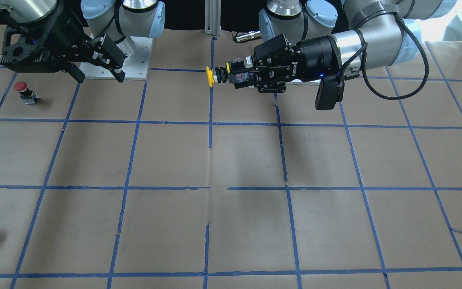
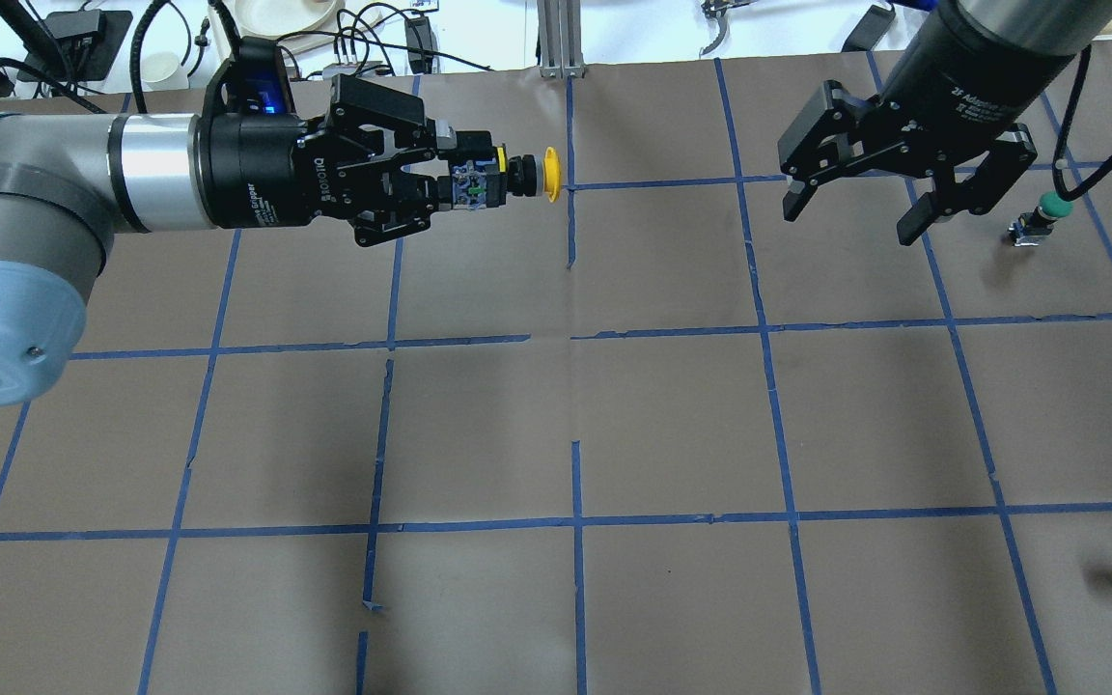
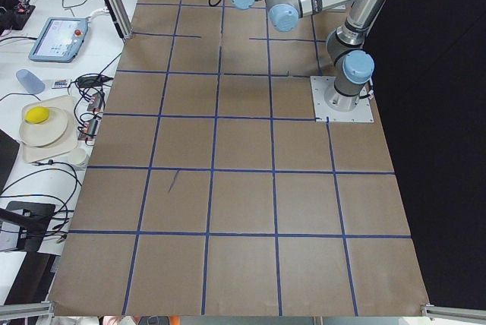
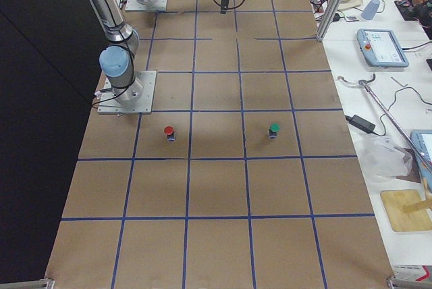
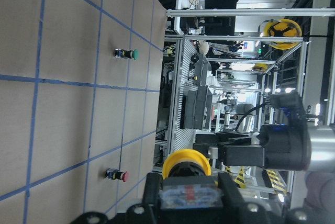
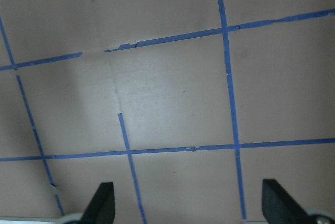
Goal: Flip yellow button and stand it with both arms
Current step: 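Hold the yellow button up with the left gripper while the right gripper approaches its cap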
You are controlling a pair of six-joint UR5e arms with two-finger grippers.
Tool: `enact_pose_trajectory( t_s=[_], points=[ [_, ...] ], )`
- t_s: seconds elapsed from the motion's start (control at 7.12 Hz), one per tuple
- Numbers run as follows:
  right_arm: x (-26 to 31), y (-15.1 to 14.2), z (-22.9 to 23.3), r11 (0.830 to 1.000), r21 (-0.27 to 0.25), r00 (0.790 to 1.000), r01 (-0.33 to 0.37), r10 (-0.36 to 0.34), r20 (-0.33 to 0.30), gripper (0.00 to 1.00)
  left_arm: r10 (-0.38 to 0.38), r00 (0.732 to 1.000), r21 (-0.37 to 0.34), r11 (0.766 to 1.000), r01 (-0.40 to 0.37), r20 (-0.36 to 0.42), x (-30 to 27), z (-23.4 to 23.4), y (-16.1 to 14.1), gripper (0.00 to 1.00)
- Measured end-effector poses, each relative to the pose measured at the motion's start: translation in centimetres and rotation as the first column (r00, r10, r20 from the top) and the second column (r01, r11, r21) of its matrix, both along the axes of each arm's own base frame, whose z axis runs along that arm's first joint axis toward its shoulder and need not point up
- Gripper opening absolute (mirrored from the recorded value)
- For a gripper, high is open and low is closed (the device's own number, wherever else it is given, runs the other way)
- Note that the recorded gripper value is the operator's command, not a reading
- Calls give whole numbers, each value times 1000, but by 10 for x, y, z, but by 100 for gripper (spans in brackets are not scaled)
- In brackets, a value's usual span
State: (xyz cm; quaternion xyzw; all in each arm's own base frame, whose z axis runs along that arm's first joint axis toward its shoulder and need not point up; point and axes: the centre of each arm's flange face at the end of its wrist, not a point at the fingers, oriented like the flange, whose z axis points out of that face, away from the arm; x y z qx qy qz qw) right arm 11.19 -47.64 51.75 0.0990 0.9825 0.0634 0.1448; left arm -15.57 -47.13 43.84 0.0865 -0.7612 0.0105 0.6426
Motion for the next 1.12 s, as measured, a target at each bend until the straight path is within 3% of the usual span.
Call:
enact_pose_trajectory(
  t_s=[0.14, 0.28, 0.42, 0.7, 0.84, 0.98, 1.12],
  points=[
    [-10, -1, -6, 995, 60, 989, 75, -82, 121, 99, 2, 1000, 14, 1000, -1, -26, -3, 2, 0, 26],
    [-14, -2, -11, 983, 117, 959, 143, -167, 230, 99, -4, 999, 30, 1000, 5, -47, -9, 4, 2, 25],
    [-11, -5, -11, 956, 184, 908, 229, -278, 313, 99, -12, 998, 40, 999, 15, -67, -17, 6, 4, 25],
    [1, -10, -5, 855, 360, 756, 373, -505, 417, 99, -26, 996, 44, 999, 29, -82, -25, 6, 6, 25],
    [8, -12, 1, 791, 453, 663, 412, -601, 446, 97, -28, 996, 44, 999, 31, -83, -26, 6, 6, 25],
    [17, -13, 8, 736, 522, 594, 432, -667, 449, 99, -28, 996, 44, 999, 32, -84, -26, 6, 6, 25],
    [33, -13, 13, 711, 553, 570, 435, -693, 442, 100, -29, 996, 44, 999, 33, -84, -26, 6, 6, 25]
  ],
)
